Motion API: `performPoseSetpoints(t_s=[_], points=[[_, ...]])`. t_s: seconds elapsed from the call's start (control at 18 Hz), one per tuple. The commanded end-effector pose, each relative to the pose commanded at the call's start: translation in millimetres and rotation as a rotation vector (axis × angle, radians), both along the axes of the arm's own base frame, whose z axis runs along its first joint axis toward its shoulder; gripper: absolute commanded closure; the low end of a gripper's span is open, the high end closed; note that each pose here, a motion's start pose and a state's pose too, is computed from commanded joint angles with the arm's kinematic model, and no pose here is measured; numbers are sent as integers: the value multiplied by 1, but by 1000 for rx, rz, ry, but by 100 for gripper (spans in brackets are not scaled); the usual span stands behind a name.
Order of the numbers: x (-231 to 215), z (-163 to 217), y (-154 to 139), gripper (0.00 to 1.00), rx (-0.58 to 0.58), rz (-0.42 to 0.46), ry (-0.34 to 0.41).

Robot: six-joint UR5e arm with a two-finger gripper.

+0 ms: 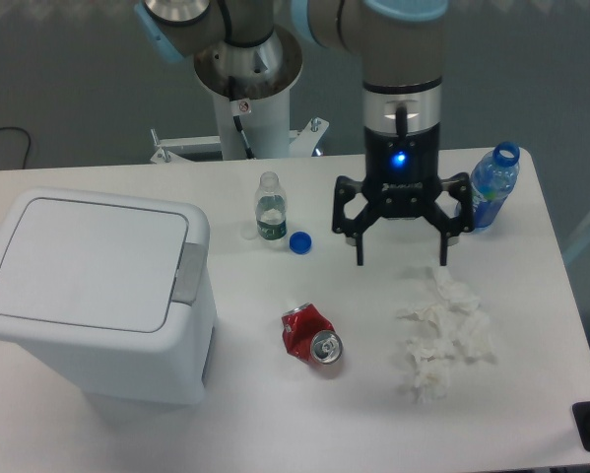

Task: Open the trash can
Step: 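Move the gripper across the table to above the white trash can lid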

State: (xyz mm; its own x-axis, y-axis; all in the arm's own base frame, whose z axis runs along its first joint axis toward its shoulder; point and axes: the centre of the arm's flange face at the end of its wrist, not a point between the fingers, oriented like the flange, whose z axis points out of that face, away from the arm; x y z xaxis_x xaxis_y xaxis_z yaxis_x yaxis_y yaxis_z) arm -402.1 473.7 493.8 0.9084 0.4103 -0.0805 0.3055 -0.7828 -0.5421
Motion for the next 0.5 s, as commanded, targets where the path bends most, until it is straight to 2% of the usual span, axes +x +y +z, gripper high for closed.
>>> performPoseSetpoints(t_s=[0.11,0.5], points=[[14,4,11,0,55,1,-52],[65,10,37,0,89,7,-111]])
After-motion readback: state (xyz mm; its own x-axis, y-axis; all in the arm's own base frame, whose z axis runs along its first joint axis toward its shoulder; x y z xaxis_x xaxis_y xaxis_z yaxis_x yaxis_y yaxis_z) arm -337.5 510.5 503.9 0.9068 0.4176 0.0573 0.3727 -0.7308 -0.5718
